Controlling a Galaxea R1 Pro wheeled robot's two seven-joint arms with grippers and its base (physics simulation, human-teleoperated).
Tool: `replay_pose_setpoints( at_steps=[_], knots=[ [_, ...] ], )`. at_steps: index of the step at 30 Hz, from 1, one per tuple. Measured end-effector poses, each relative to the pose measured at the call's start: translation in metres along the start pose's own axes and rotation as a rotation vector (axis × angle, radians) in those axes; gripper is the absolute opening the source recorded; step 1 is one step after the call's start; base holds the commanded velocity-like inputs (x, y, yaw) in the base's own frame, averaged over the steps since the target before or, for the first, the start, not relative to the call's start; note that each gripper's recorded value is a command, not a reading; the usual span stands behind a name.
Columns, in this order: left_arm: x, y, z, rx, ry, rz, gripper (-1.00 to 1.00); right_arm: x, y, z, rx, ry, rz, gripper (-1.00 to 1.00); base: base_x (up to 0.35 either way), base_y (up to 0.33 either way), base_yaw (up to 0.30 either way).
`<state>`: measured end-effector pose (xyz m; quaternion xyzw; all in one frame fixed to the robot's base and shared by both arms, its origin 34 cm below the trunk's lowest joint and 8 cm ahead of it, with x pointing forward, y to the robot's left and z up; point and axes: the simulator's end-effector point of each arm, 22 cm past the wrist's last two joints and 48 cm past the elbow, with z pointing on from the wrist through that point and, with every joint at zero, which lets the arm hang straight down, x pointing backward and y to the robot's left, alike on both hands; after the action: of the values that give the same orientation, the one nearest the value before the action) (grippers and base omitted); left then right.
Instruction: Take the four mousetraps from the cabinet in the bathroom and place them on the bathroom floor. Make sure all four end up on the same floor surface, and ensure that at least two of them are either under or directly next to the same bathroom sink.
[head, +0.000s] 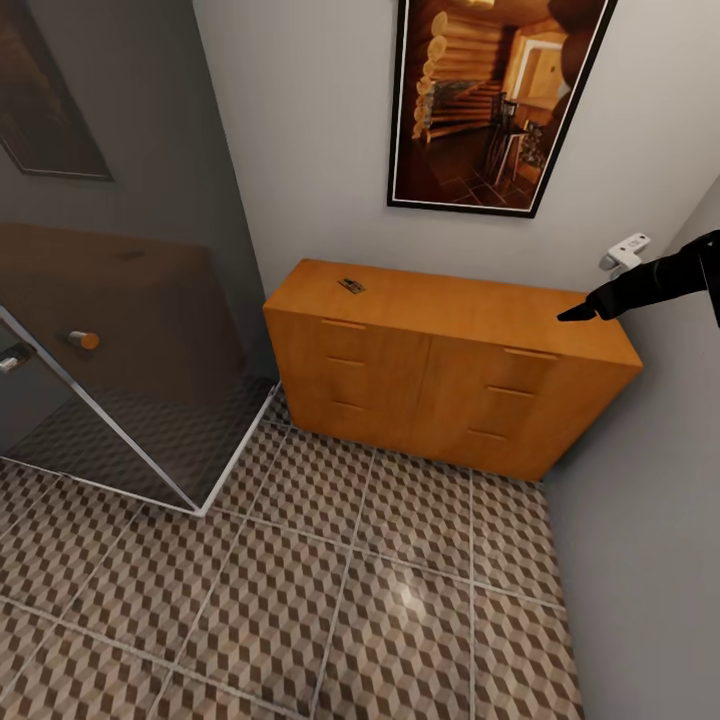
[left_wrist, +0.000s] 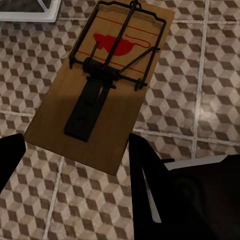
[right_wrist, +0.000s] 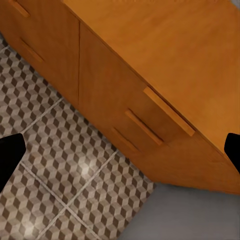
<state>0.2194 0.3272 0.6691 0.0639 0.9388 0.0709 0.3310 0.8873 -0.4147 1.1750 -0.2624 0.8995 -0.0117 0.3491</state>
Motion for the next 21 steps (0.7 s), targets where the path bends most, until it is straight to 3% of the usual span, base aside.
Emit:
replay_pose_setpoints(
  at_steps=[6,21],
  knots=[
    [0.0,0.0,0.0,0.0,0.0,0.0,-1.0,0.0005,0.0003,0.0003,-0.002,0.001,0.0,1.0,0.118,0.0,0.0],
    [0.0,0.0,0.0001,0.0,0.0,0.0,-1.0,0.0003,0.0007,-0.0001,-0.005,0.0,-0.002,1.0,0.008,0.0,0.0]
  ],
)
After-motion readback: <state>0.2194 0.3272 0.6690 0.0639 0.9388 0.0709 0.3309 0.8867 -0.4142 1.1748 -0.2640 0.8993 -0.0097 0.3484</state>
